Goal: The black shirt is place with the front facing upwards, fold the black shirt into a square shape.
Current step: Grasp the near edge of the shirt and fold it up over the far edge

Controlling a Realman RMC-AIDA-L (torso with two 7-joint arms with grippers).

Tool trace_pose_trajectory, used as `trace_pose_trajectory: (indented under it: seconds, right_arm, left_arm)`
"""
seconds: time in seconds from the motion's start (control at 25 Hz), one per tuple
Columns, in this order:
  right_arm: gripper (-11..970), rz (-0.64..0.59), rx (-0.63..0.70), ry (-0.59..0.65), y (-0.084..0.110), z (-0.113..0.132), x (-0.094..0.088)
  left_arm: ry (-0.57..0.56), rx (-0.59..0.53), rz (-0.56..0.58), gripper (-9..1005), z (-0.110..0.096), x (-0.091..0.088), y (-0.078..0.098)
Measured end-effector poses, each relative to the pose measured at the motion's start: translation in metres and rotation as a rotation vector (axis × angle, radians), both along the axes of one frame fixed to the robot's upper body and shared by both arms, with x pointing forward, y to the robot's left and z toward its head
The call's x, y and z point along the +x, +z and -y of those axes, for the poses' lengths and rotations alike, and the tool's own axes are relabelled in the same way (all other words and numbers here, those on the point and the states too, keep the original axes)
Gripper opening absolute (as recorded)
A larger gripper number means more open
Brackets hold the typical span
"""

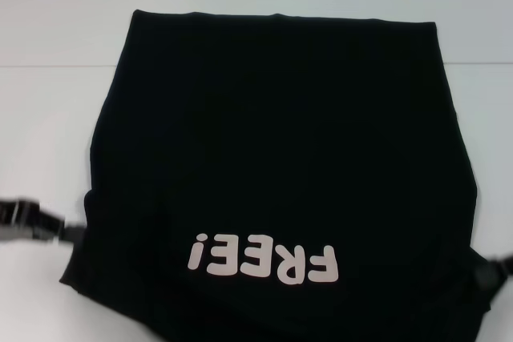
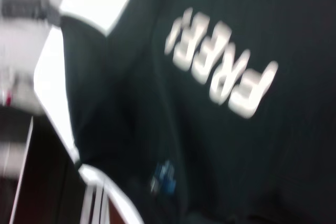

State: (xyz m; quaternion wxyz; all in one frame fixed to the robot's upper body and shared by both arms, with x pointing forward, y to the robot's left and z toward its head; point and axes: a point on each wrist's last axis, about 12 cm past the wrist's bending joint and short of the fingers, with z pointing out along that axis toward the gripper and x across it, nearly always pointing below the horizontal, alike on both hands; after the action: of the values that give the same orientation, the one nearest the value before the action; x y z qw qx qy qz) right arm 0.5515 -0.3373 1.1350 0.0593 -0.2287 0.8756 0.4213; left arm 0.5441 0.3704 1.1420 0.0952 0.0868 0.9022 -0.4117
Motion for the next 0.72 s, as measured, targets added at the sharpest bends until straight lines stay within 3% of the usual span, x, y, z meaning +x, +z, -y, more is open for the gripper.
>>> trace_pose_trajectory:
  seconds: [0.32,0.56,0.72]
  right_arm:
    - [52,0.158,0.188,-0.377,0.005,0.026,0.014]
    - [52,0.243,0.301,-0.623,-0.009,0.032,0.022]
    - [52,0.292,0.309,-0.716,-0.021,0.026,0.029]
  left_arm:
    - [0.289,-0.077,0.185,34,-0.006,0.029,-0.007]
    - [0.484,-0.142,0.294,36,-0.005,0.042,-0.020]
    - [0.554,-0.145,0.337,35,-0.001,0.048,-0.028]
